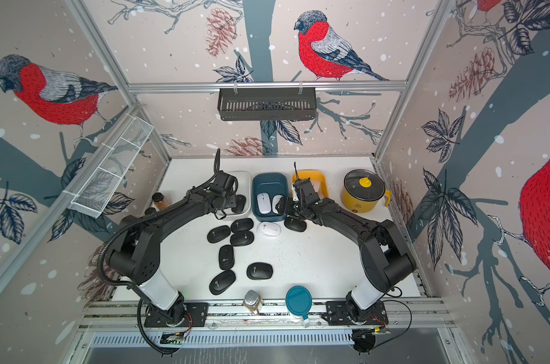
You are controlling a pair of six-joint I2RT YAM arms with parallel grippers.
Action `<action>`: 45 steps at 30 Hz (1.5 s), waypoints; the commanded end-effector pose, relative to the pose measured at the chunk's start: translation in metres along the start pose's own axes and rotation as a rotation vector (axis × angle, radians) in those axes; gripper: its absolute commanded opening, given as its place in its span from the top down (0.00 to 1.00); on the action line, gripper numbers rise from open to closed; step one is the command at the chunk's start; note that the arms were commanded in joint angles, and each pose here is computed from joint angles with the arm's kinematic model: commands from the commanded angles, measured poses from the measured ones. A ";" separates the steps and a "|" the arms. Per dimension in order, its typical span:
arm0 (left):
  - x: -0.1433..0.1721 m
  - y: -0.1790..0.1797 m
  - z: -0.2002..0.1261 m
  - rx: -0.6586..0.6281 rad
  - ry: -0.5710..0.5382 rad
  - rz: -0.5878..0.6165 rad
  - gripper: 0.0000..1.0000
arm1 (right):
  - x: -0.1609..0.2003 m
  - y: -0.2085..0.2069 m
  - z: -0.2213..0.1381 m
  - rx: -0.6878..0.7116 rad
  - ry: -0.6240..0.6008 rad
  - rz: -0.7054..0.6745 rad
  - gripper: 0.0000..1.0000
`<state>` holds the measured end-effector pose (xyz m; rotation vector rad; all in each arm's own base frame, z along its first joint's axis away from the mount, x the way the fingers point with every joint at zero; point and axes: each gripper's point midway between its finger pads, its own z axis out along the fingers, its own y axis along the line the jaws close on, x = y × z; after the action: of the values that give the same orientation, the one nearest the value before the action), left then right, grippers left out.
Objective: Place the mice by color into the storage box
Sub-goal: Place the mouse in the storage box.
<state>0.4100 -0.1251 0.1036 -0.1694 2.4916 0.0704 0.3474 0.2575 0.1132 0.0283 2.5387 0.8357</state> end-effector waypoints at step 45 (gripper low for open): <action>0.002 0.000 0.055 -0.061 0.062 0.013 0.26 | 0.000 -0.010 0.000 0.018 -0.010 0.037 0.22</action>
<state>0.4360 -0.1195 0.0503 -0.1687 2.5797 0.1610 0.3466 0.2491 0.1063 0.0768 2.5540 0.8226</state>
